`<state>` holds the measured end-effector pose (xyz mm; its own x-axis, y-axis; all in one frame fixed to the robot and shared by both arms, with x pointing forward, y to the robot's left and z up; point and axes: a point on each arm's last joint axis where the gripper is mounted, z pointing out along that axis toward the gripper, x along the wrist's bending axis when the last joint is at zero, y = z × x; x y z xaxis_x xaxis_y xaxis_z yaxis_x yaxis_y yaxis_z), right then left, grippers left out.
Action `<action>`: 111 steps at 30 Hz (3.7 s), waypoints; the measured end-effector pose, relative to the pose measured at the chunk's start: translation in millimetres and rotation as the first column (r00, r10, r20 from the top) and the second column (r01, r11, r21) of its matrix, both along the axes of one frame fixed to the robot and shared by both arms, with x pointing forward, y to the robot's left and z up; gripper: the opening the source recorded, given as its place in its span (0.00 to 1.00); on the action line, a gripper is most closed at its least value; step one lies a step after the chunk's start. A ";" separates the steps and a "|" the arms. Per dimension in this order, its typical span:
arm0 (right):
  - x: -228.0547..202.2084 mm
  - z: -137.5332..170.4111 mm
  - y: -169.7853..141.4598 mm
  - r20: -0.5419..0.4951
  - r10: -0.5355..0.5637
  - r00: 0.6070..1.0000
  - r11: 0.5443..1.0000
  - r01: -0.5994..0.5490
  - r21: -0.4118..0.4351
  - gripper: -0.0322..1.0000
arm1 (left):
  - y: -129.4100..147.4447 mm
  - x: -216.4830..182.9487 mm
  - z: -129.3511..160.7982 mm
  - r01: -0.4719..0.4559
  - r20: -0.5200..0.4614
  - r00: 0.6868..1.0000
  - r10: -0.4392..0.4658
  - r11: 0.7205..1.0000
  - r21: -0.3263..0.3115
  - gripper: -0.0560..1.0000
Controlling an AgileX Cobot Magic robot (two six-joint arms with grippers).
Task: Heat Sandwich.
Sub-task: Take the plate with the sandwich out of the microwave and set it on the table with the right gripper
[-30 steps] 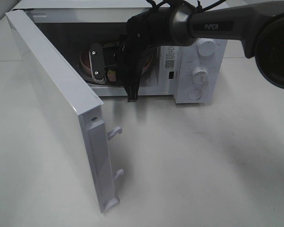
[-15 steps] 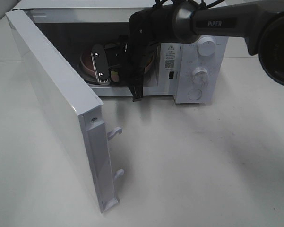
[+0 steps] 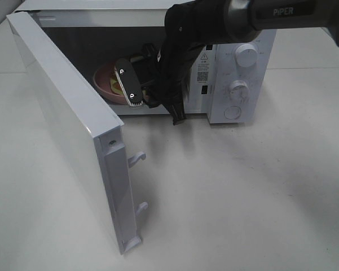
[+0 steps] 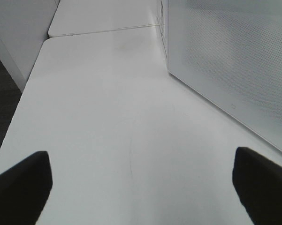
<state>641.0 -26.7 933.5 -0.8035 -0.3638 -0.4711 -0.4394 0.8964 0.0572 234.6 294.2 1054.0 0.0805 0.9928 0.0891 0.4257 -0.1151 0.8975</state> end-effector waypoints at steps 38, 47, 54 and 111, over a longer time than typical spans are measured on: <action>-84.8 40.0 -43.7 0.007 0.160 0.987 0.986 -0.160 0.033 0.11 | 0.0 0.0 0.0 0.000 0.000 1.000 0.000 1.000 0.000 0.99; -109.3 46.7 -60.2 -0.003 0.161 0.987 0.987 -0.161 0.028 0.11 | 0.0 0.0 0.0 0.000 0.000 1.000 0.000 1.000 0.000 0.99; -138.6 43.5 -80.6 -0.034 0.160 0.986 0.987 -0.160 0.012 0.11 | 0.0 0.0 0.0 0.000 0.000 1.000 0.000 1.000 0.000 0.99; -247.9 74.8 -187.6 0.003 -0.362 0.932 0.932 0.362 -0.025 0.11 | 0.0 0.0 0.0 0.000 0.000 1.000 0.000 1.000 0.000 0.99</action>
